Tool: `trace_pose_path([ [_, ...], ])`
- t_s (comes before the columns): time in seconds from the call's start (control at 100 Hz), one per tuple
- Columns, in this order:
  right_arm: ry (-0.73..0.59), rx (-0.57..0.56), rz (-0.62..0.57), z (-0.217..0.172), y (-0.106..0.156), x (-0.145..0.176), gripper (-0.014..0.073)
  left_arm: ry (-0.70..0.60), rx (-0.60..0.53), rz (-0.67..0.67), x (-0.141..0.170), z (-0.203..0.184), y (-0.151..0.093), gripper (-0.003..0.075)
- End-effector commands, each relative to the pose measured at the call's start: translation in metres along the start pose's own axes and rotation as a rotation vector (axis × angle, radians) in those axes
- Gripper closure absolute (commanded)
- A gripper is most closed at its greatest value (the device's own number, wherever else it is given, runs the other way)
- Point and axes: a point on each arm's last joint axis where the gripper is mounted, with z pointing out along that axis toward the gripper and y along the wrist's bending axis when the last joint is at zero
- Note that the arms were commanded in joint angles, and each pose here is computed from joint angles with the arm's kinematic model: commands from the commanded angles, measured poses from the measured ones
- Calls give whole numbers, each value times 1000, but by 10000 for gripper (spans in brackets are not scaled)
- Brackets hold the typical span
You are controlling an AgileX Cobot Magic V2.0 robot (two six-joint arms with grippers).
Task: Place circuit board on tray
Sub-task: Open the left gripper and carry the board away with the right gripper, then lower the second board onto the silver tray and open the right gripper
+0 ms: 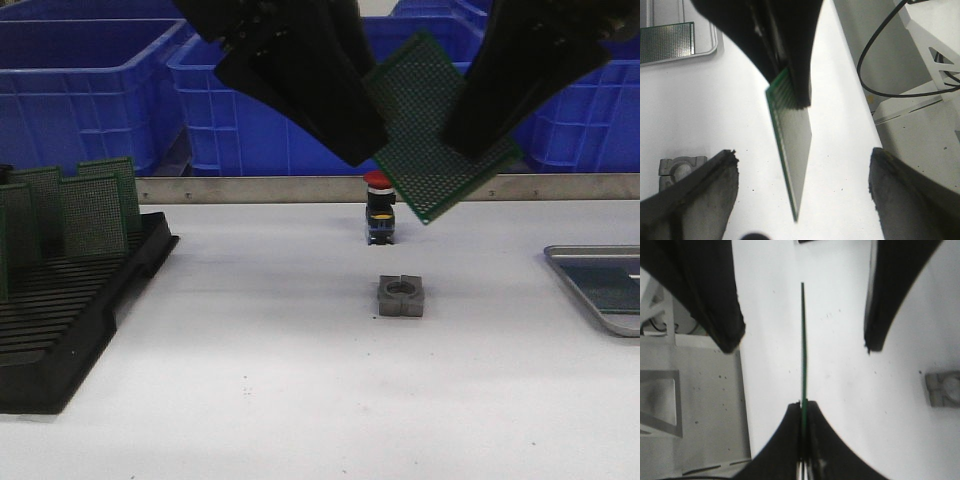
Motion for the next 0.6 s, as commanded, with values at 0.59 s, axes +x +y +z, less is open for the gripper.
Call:
trace_pose_path([
  [0.59, -162, 305, 501, -99, -66, 106, 664, -83, -38, 35, -23, -21, -9, 204],
])
